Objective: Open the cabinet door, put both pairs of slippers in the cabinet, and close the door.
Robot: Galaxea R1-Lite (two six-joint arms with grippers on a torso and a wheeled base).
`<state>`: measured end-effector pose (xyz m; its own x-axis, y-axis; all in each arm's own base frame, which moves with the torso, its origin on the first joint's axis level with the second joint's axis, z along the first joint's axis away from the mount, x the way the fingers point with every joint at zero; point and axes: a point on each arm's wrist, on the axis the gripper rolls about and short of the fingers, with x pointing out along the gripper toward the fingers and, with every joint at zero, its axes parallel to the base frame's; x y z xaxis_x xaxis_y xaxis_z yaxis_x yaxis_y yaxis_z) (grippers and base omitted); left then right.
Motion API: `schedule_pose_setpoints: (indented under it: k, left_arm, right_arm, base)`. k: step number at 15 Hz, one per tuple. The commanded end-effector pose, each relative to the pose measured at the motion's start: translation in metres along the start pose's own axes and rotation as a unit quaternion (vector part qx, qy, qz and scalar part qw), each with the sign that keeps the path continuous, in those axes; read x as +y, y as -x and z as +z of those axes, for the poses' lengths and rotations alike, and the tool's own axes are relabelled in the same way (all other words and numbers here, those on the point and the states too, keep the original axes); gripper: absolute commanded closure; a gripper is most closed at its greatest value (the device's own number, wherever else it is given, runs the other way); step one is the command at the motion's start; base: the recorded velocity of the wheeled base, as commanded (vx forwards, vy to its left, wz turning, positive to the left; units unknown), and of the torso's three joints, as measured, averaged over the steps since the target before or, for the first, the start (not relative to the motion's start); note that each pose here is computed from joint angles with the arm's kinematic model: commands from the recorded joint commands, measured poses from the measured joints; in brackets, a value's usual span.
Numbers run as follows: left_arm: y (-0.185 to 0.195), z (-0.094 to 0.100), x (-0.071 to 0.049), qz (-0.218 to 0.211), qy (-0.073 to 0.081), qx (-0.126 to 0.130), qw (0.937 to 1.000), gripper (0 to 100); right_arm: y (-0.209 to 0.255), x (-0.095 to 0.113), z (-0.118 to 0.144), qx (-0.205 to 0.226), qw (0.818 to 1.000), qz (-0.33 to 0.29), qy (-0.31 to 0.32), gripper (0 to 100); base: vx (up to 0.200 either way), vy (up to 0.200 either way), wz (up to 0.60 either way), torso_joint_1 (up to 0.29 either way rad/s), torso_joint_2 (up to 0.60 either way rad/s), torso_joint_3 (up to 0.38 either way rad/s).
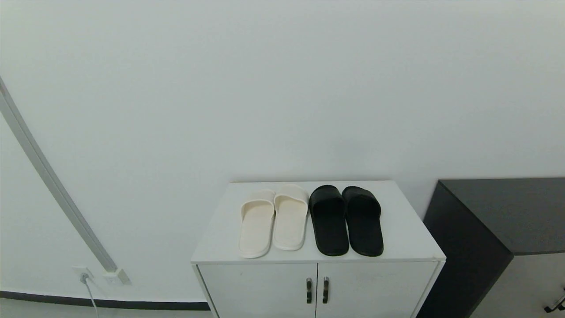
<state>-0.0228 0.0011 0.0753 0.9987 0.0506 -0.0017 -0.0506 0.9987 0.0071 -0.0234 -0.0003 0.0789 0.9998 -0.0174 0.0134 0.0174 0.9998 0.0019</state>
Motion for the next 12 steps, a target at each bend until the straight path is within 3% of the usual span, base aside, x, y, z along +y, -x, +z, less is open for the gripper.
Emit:
schedule_pose_setpoints:
  k: [1,2,3,4,5,6,9,10,12]
  left_arm:
    - [0.0,0.0,0.0,0.0,0.0,0.0,1.0,100]
    - [0.0,0.0,0.0,0.0,0.0,0.0,1.0,100]
    - [0.0,0.0,0.0,0.0,0.0,0.0,1.0,100]
    - [0.0,0.0,0.0,0.0,0.0,0.0,1.0,100]
    - [0.0,0.0,0.0,0.0,0.0,0.0,1.0,100]
    - [0.0,0.0,0.0,0.0,0.0,0.0,1.0,100]
    - [0.0,0.0,0.0,-0.001,0.0,0.0,1.0,100]
    - [0.0,0.0,0.0,-0.001,0.0,0.0,1.0,100]
    - [0.0,0.0,0.0,-0.001,0.0,0.0,1.0,100]
  right_arm:
    - [0.009,0.0,0.068,-0.067,0.996,0.009,-0.055,0]
    - [-0.002,0.0,0.076,-0.01,0.997,0.03,-0.069,0]
    - [-0.016,0.002,0.065,0.074,0.994,0.071,-0.026,0]
    - [-0.024,0.004,0.058,0.114,0.989,0.095,-0.022,0]
    - [-0.045,0.007,0.058,0.178,0.973,0.141,-0.033,0]
    - [-0.068,0.01,0.064,0.205,0.964,0.164,-0.04,0]
    - [-0.123,0.029,0.075,0.22,0.948,0.229,-0.034,0]
    - [-0.145,0.052,0.075,0.239,0.938,0.25,-0.021,0]
    - [-0.169,0.1,0.079,0.242,0.936,0.255,-0.026,0]
  base:
    - [0.0,0.0,0.0,0.0,0.0,0.0]
    - [0.0,0.0,0.0,0.0,0.0,0.0]
    - [0.0,0.0,0.0,0.0,0.0,0.0]
    - [0.0,0.0,0.0,0.0,0.0,0.0]
    - [0.0,0.0,0.0,0.0,0.0,0.0]
    - [0.0,0.0,0.0,0.0,0.0,0.0]
    - [0.0,0.0,0.0,0.0,0.0,0.0]
    - [0.0,0.0,0.0,0.0,0.0,0.0]
    - [0.0,0.0,0.0,0.0,0.0,0.0]
